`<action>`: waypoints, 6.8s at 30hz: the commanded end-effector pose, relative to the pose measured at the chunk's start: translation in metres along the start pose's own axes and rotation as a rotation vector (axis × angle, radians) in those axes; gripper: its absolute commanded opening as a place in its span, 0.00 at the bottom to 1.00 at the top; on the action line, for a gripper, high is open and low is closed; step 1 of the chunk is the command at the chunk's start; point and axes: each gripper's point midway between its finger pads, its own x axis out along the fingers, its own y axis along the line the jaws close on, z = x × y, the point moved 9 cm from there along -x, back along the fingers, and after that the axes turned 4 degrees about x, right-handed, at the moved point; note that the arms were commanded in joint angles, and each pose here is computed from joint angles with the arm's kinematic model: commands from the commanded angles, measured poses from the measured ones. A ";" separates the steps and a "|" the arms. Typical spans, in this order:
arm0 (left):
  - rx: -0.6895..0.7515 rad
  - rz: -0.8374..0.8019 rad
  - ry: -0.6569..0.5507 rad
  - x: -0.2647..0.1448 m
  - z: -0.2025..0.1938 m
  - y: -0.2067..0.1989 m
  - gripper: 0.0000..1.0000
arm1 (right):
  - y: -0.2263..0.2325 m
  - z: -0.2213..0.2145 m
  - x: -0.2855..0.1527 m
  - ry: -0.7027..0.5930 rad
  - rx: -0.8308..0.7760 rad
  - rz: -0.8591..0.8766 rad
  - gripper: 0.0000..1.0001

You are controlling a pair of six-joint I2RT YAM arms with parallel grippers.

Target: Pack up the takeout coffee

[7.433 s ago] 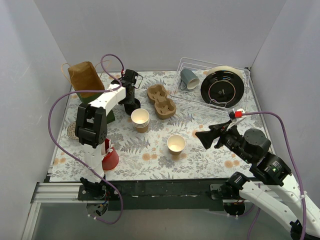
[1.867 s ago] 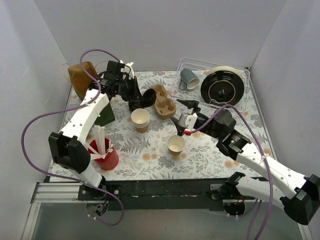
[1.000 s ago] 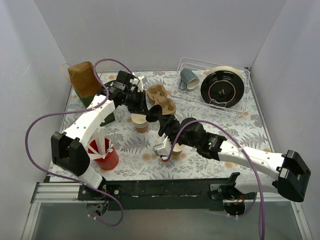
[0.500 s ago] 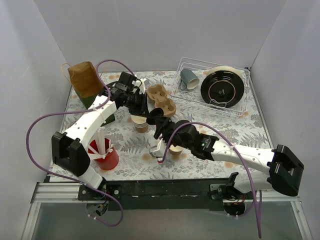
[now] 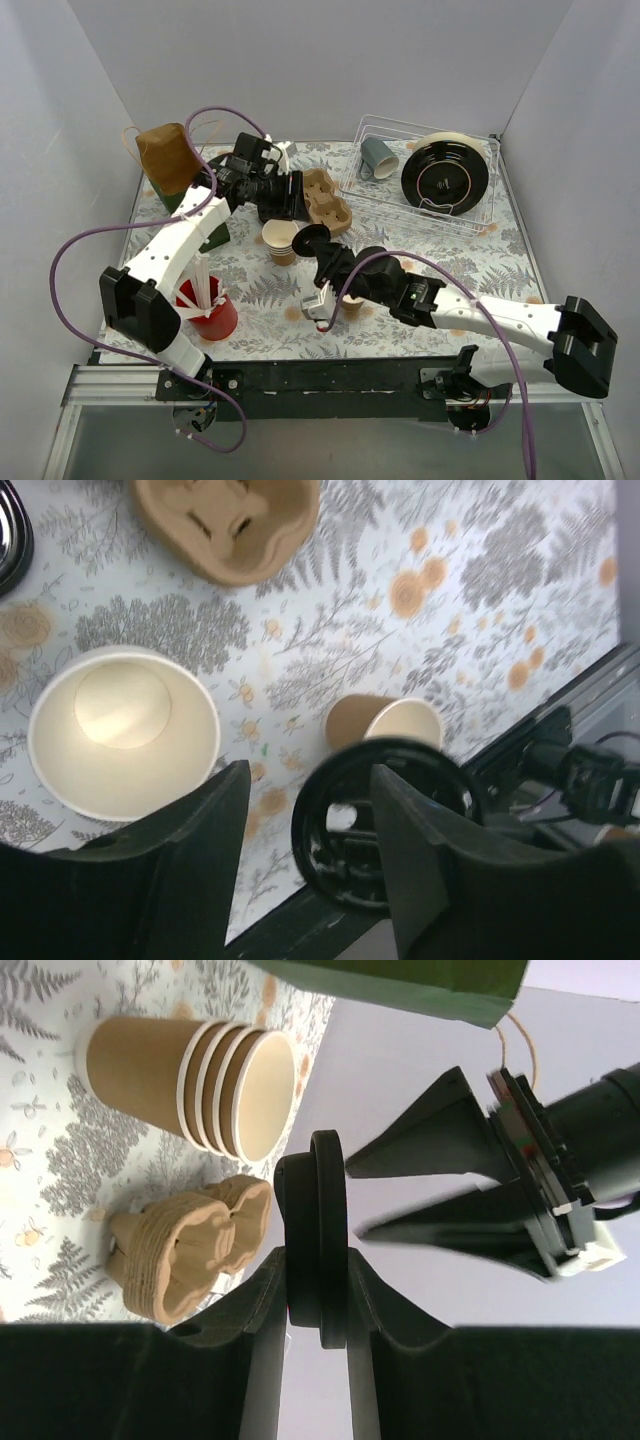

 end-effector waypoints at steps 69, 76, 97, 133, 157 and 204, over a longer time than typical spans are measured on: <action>0.210 -0.289 -0.220 0.040 -0.101 -0.050 0.92 | 0.079 -0.037 -0.084 -0.137 2.454 0.264 0.17; 0.205 -0.298 -0.198 0.046 -0.105 -0.048 0.90 | 0.085 -0.042 -0.081 -0.107 2.484 0.269 0.18; 0.204 -0.309 -0.138 0.061 -0.113 -0.044 0.84 | 0.091 -0.043 -0.074 -0.123 2.568 0.341 0.20; 0.178 -0.265 -0.068 0.086 -0.115 -0.042 0.77 | 0.099 -0.062 -0.073 0.001 2.581 0.271 0.48; 0.183 -0.256 -0.092 0.083 -0.105 -0.048 0.80 | 0.092 -0.073 -0.089 0.187 2.472 0.097 0.53; 0.145 -0.101 -0.062 0.105 -0.115 -0.034 0.72 | 0.152 -0.036 -0.093 0.151 2.632 -0.032 0.46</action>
